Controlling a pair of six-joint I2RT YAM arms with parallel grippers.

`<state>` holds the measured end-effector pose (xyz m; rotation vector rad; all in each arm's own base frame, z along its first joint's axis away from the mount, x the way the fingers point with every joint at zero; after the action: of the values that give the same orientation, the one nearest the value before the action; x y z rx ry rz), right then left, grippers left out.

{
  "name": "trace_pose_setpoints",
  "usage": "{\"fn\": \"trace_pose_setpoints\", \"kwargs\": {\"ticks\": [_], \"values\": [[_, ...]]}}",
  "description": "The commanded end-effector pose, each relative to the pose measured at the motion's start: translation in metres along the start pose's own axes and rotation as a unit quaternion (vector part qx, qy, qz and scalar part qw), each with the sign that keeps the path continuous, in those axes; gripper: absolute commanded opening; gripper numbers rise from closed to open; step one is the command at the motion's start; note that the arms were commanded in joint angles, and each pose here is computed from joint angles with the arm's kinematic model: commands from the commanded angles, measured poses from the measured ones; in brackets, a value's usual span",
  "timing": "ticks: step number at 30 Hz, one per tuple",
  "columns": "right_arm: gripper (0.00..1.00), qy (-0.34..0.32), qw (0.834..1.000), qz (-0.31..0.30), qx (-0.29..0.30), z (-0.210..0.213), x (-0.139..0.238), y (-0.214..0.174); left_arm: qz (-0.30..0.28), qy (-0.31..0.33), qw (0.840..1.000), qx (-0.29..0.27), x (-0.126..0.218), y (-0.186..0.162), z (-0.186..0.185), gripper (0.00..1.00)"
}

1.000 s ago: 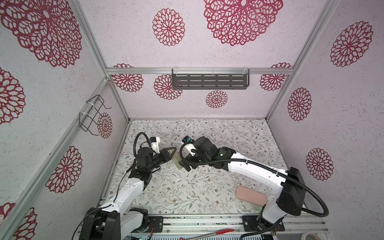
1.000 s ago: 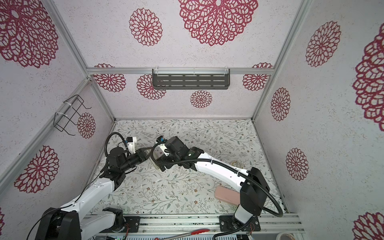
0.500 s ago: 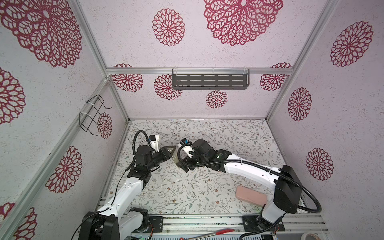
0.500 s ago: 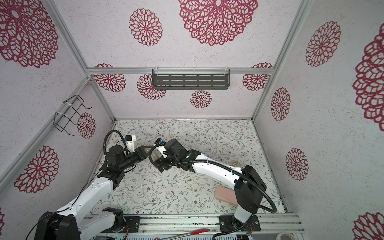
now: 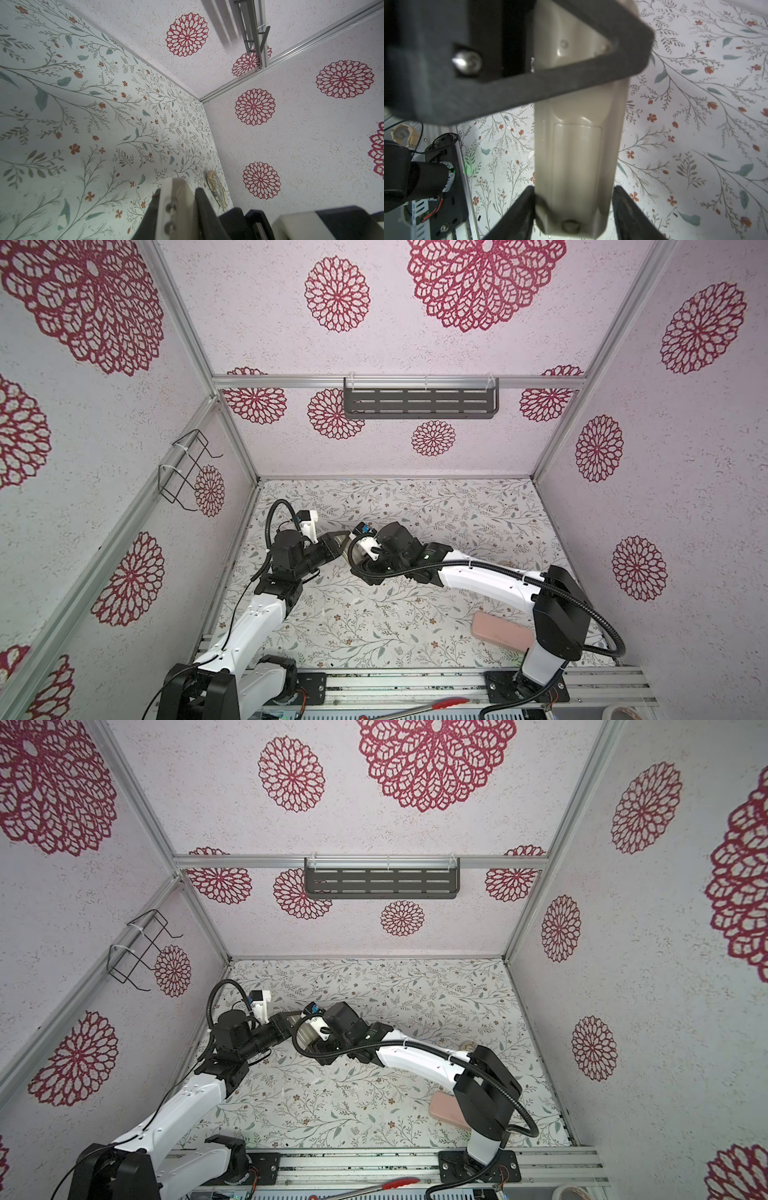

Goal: Load the batteries into the remote control
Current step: 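Draw the open right gripper back from the closed remote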

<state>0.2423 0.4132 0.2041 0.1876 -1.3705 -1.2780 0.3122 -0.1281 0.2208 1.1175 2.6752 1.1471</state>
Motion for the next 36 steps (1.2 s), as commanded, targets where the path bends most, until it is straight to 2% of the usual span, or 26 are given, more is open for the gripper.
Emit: {"fn": "trace_pose_setpoints", "kwargs": {"ticks": [1, 7, 10, 16, 26, 29, 34, 36], "values": [[0.52, -0.002, 1.000, -0.016, 0.011, -0.001, -0.003, 0.010, -0.014, -0.024, 1.000, -0.011, 0.001, 0.012, -0.017, 0.00], [0.51, 0.000, 1.000, -0.010, 0.014, -0.002, -0.007, 0.009, -0.016, -0.025, 1.000, -0.011, 0.002, 0.013, -0.018, 0.00], [0.63, 0.001, 1.000, -0.008, 0.014, -0.002, -0.009, 0.007, -0.016, -0.024, 1.000, -0.011, 0.002, 0.013, -0.018, 0.00], [0.64, -0.002, 1.000, -0.011, 0.015, -0.004, -0.010, 0.008, -0.016, -0.025, 1.000, -0.011, 0.002, 0.012, -0.018, 0.00], [0.25, 0.006, 1.000, -0.023, 0.018, 0.000, -0.002, 0.014, -0.018, -0.019, 1.000, -0.015, 0.001, 0.014, -0.016, 0.01], [0.15, 0.014, 0.999, -0.033, 0.018, 0.003, 0.005, 0.016, -0.016, -0.025, 0.999, -0.019, 0.001, 0.017, -0.021, 0.14], [0.09, 0.039, 0.997, -0.065, -0.012, -0.003, 0.023, 0.017, -0.012, -0.048, 0.998, -0.030, 0.004, 0.023, -0.035, 0.62], [0.08, 0.056, 0.995, -0.080, -0.028, -0.006, 0.033, 0.019, -0.011, -0.057, 0.998, -0.034, 0.007, 0.023, -0.040, 0.77]]}}
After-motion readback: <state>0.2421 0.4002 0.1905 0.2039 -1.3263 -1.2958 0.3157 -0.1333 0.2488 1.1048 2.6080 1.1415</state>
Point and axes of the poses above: each gripper's point midway between its finger pads, its own x axis back along the fingers, its own z axis along the line the jaws close on, y = z × x, the point moved 3 cm from there along x, back along the fingers, and after that the axes turned 6 degrees about -x, right-handed, at the moved point
